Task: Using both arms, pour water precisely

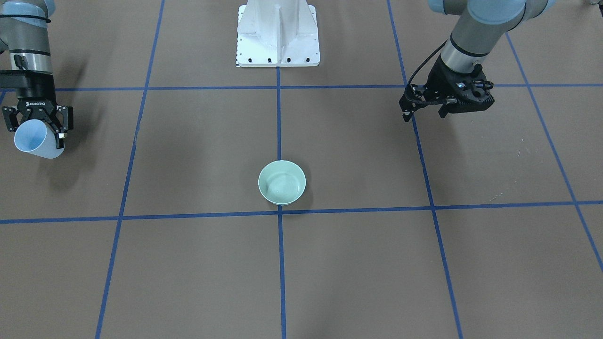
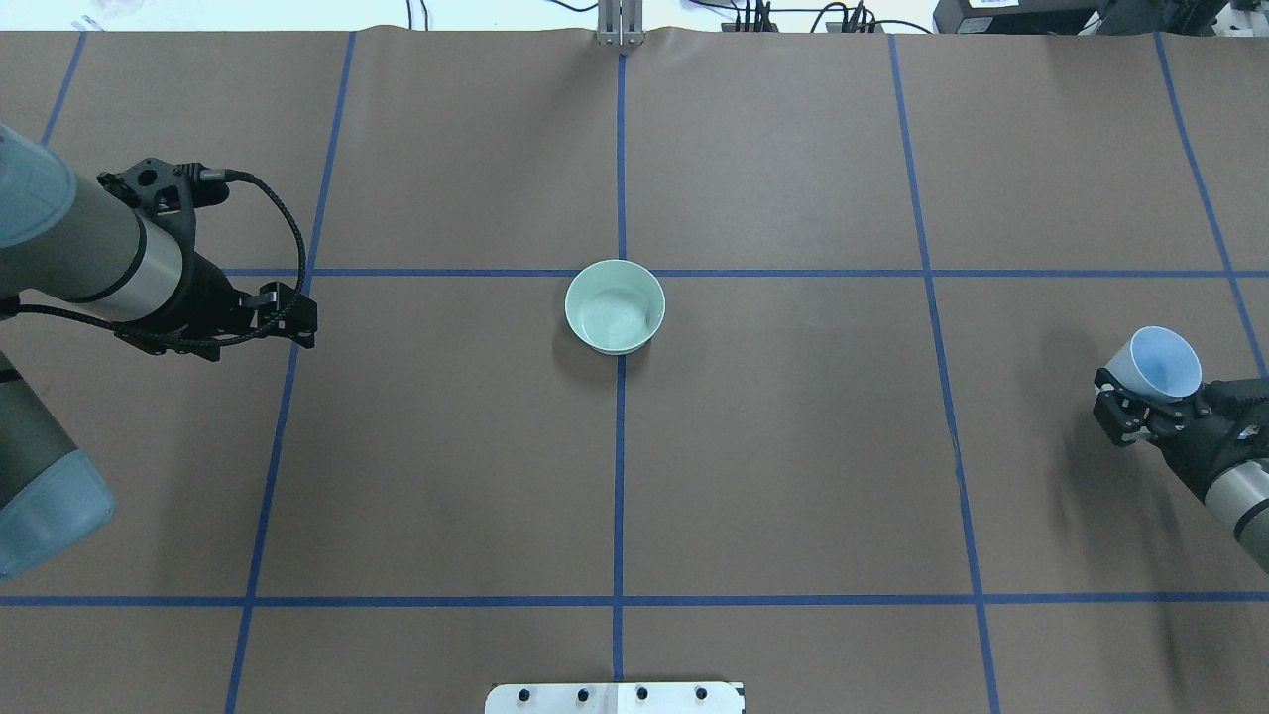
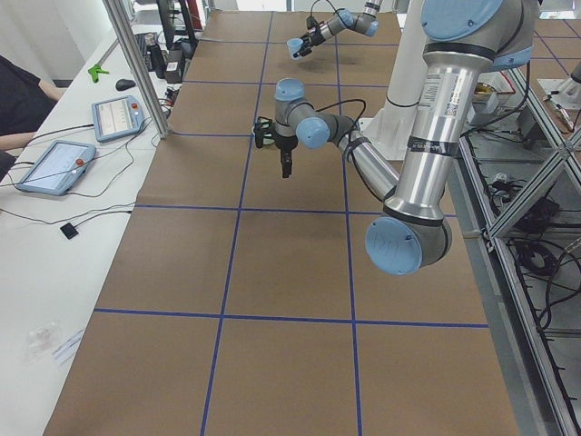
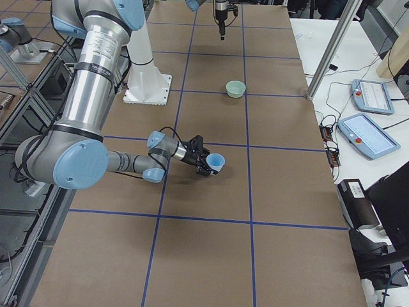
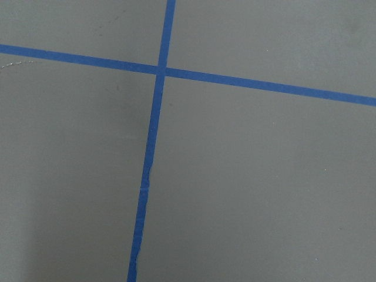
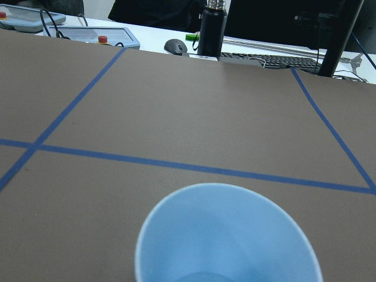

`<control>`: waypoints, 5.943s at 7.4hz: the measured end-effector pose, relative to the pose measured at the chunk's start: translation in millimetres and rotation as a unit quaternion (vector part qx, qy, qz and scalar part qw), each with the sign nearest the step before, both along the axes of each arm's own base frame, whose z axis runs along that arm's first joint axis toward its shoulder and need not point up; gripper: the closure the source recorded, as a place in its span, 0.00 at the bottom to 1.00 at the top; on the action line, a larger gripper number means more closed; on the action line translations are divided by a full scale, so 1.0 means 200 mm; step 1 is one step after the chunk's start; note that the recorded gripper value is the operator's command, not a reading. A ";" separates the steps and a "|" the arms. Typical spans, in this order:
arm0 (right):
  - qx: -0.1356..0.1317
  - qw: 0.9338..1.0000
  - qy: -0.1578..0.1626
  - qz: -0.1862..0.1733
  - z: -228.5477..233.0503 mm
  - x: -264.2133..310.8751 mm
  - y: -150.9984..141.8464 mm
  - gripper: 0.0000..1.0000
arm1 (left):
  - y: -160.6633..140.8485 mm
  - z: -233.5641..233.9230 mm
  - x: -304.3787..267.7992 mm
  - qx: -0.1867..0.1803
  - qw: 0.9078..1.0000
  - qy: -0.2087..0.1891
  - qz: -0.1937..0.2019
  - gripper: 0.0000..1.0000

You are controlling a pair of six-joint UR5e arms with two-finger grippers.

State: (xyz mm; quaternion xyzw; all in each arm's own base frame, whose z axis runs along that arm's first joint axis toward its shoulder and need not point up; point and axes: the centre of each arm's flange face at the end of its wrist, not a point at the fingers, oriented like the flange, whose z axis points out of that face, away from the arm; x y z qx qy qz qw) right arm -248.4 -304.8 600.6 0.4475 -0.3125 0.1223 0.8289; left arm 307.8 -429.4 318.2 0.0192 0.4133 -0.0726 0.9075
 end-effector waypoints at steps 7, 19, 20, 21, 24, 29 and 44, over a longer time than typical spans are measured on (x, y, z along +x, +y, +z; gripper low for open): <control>0.149 0.971 -0.055 -0.177 -1.11 -0.53 -0.48 1.00 | -0.07 0.15 -0.29 0.097 0.993 -0.037 0.058 0.00; 0.060 0.949 0.066 -0.303 -1.87 -1.44 -0.43 1.00 | -0.24 0.55 -0.66 0.124 0.983 -0.098 0.093 0.00; 0.048 0.944 0.071 -0.319 -1.86 -1.44 -0.47 1.00 | -0.25 0.56 -0.67 0.125 0.983 -0.099 0.094 0.00; 0.031 0.939 0.073 -0.336 -1.88 -1.44 -0.53 1.00 | -0.25 0.56 -0.68 0.126 0.982 -0.100 0.095 0.00; -0.011 0.926 0.085 -0.369 -1.95 -1.48 -0.66 1.00 | -0.26 0.58 -0.69 0.125 0.982 -0.102 0.095 0.00; -0.070 0.889 0.136 -0.431 -2.02 -1.54 -0.74 1.00 | -0.27 0.60 -0.70 0.120 0.983 -0.104 0.092 0.00; -0.213 0.806 0.271 -0.481 -2.31 -1.78 -0.95 1.00 | -0.29 0.59 -0.79 0.108 0.987 -0.082 0.083 0.00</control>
